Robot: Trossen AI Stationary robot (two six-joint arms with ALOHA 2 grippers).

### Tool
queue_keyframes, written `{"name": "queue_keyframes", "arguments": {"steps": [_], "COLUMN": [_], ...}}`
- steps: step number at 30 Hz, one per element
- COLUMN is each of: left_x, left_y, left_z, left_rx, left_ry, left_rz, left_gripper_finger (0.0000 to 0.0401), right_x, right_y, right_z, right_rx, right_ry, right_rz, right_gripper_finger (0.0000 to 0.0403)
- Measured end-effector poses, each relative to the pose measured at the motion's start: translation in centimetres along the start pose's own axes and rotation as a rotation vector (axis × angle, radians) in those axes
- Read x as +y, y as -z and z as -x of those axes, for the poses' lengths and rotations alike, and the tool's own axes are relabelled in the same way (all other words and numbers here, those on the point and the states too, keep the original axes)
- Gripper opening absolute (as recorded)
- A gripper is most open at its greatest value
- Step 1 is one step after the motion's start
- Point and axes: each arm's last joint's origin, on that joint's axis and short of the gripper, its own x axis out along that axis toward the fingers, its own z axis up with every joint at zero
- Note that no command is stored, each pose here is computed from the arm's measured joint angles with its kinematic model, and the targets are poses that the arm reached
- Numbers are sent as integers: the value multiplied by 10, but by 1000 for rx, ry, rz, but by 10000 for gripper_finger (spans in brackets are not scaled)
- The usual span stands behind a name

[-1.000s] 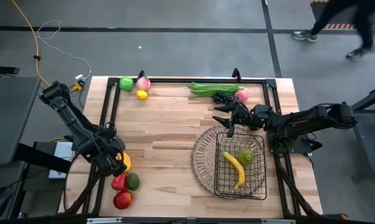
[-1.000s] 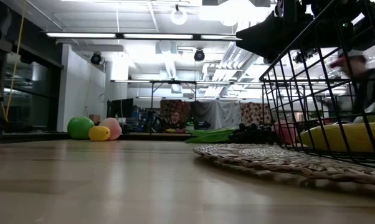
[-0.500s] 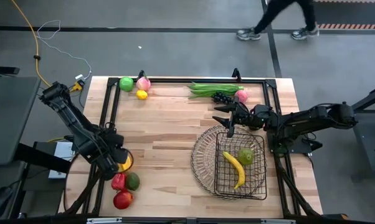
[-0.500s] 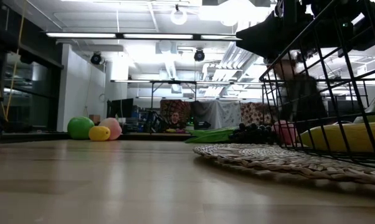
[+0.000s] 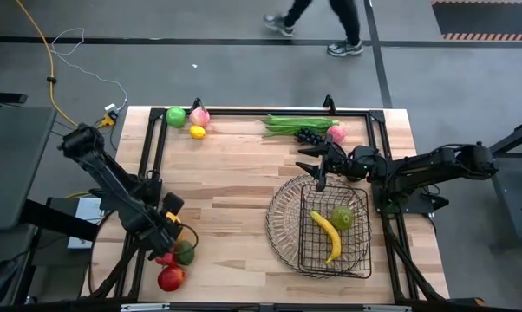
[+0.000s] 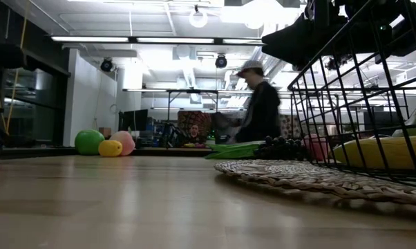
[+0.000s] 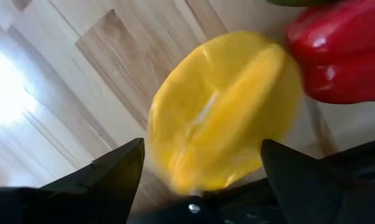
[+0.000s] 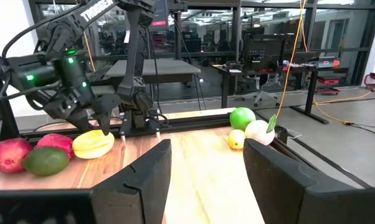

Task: Build produce basket
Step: Put the starfruit into the wire basket

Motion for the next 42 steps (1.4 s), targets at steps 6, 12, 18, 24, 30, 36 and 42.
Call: {"name": "queue_keyframes", "arguments": {"steps": [6,12,18,24,30,36,42], "left_x": [0,0,0,0,4,24,57], "left_y": [-3,-5,-5,-4,-5,-15,-22], "left_z": [-1,0,0,0,6,42,67], "left_rx": [-33,-54,-55,-54,-99,-418,-749], "left_ry": [-16,-31,-38,-42,-88,-354,-535], "left_rz": [-34,-52,-52,-53,1,324,502], "left_gripper_finger": [280,205,116,30,11,4,2], "right_x": [-1,-2,-2,-2,-2,-2,-2], "right_y": [0,2,2,2,2,2,2], "right_z": [0,0,0,0,0,0,0], "right_rx": [0,18,22,22,22,22,23], "right_ry": [26,72,71,71,71,71,69], "right_rz": [0,2,3,2,3,10,10], "right_gripper_finger": [191,191,191,191,191,191,191]}}
